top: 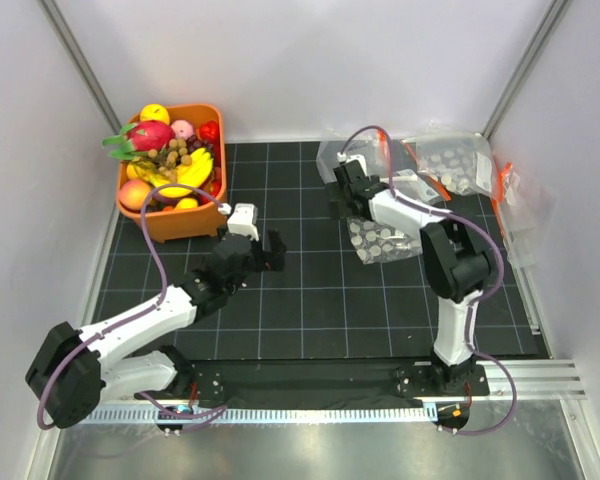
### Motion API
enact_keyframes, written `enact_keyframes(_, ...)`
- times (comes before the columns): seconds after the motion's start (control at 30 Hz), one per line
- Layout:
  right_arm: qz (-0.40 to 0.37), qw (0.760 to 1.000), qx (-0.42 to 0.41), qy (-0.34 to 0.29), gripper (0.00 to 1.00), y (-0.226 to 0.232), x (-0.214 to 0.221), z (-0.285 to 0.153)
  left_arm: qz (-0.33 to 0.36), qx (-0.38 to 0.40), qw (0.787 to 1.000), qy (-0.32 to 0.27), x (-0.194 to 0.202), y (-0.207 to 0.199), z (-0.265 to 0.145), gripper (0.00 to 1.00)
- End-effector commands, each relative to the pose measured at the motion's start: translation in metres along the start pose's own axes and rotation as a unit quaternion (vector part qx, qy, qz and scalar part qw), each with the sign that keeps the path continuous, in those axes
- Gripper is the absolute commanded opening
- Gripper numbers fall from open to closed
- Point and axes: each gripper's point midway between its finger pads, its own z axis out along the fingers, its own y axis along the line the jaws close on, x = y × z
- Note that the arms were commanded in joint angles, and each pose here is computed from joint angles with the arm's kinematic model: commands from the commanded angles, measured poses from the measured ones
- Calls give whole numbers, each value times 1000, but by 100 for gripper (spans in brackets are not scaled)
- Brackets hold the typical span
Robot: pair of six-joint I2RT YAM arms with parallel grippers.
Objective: Place the food in the zip-top bag and seal the zipper
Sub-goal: Move the zipper food storage bag to the center of the board.
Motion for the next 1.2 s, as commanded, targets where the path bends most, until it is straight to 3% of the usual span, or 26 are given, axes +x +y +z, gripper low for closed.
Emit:
enact_keyframes(0.0, -40, 998, 39, -35, 93, -2, -38, 3, -12, 14, 1000, 0, -1, -6, -1, 100)
enact_keyframes(0.07, -60, 995, 77, -38, 79, -6, -41, 9, -13, 18, 1000, 1, -1, -8, -1, 100)
enact_keyframes(0.1, -78, 992, 88, -38, 59, -8, -41, 9, -12, 18, 1000, 3, -1, -8, 0, 100)
enact_keyframes(0.17, -104, 987, 116, -41, 40, -6, -38, 9, -13, 20, 1000, 2, -1, -8, -1, 100)
enact_keyframes(0.2, -114, 985, 119, -46, 21, -3, -38, 9, -11, 19, 1000, 2, -1, -8, -1, 100)
enact_keyframes(0.27, -146, 982, 108, -45, 1, 7, -31, 5, -11, 19, 1000, 1, -2, -8, -1, 100)
enact_keyframes(0.37, -193, 979, 25, -62, 1, 47, -10, -7, -11, 18, 1000, 0, -2, -8, -1, 100)
enact_keyframes(0.4, -190, 977, -1, -100, 1, 57, -25, -28, -11, 18, 1000, 0, -3, -7, -1, 100)
enact_keyframes(0.43, -208, 974, -24, -91, 1, 63, -4, -31, -10, 17, 1000, 0, -2, -7, -1, 100)
enact_keyframes(0.5, -221, 962, -91, -132, 1, 95, -5, -69, -10, 13, 1000, -1, -3, -6, -2, 100)
enact_keyframes(0.67, -255, 943, -162, -138, 3, 109, 52, -122, -16, -5, 1000, -3, -4, 3, -2, 100)
enact_keyframes(0.7, -268, 937, -182, -128, 7, 112, 76, -130, -20, -4, 1000, -2, -4, 3, -2, 100)
enact_keyframes(0.73, -250, 937, -195, -146, 13, 110, 72, -149, -25, -2, 1000, -1, -4, 3, -2, 100)
enact_keyframes(0.77, -244, 936, -205, -149, 27, 110, 77, -160, -27, -3, 1000, 1, -3, 5, 0, 100)
enact_keyframes(0.83, -231, 933, -226, -157, 35, 108, 88, -179, -29, 1, 1000, 4, -2, 3, 1, 100)
enact_keyframes(0.87, -214, 938, -227, -150, 49, 104, 92, -181, -29, 1, 1000, 7, 0, 3, 2, 100)
enact_keyframes(0.93, -194, 944, -225, -145, 61, 98, 96, -185, -29, 4, 999, 13, 3, 1, 3, 100)
enact_keyframes(1.17, -107, 963, -175, -174, 68, 70, 73, -199, -38, -4, 999, 20, 5, 3, 7, 100)
